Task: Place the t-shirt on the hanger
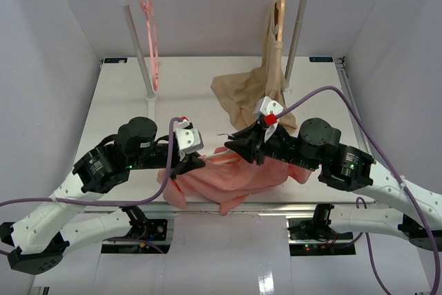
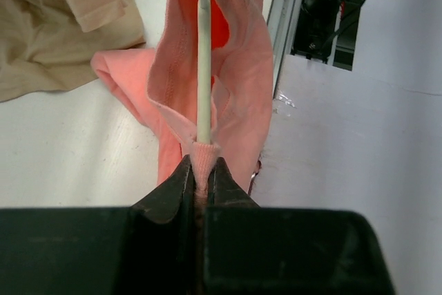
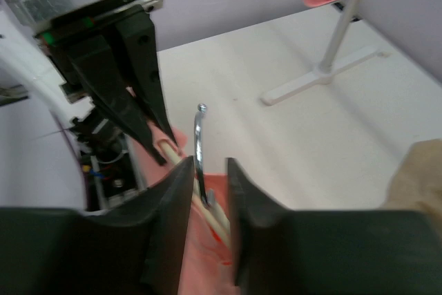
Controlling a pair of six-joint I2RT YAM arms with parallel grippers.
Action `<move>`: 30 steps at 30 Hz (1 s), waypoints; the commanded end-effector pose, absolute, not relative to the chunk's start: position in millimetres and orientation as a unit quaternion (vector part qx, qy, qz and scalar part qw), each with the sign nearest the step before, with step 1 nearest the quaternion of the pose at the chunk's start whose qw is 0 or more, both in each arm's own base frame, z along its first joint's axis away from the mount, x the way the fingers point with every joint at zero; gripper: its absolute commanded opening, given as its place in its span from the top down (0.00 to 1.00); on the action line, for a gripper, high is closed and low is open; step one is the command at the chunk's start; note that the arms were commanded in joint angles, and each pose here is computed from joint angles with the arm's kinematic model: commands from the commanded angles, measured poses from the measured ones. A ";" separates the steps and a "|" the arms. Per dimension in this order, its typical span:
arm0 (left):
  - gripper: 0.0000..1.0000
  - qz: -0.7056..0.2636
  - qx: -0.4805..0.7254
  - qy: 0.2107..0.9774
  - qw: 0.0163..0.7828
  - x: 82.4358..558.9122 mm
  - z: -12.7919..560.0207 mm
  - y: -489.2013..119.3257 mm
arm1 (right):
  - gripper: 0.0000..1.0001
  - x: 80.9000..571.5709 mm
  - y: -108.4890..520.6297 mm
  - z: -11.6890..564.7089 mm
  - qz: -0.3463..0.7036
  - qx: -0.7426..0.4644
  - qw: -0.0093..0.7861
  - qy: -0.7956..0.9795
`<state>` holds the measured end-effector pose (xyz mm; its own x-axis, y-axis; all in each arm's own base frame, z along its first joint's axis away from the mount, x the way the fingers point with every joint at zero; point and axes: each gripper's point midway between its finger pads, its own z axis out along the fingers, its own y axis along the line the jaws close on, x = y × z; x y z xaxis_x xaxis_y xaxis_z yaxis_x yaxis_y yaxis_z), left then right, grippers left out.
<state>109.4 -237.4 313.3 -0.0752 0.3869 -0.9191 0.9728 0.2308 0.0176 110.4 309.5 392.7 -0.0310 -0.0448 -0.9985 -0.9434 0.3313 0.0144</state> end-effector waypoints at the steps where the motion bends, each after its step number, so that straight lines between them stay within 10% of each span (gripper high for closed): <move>1: 1.00 -0.336 0.485 0.640 0.492 116.3 339.3 -230.3 | 0.58 143.9 279.7 407.8 0.350 -0.320 0.614 0.631; 24: 1.00 -0.313 0.407 0.676 0.528 131.9 352.2 -212.5 | 0.60 187.4 289.8 347.2 0.262 -0.222 0.585 0.735; 30: 1.00 -0.302 0.406 0.683 0.527 132.4 348.0 -206.7 | 0.92 192.6 286.2 348.7 0.254 -0.202 0.593 0.737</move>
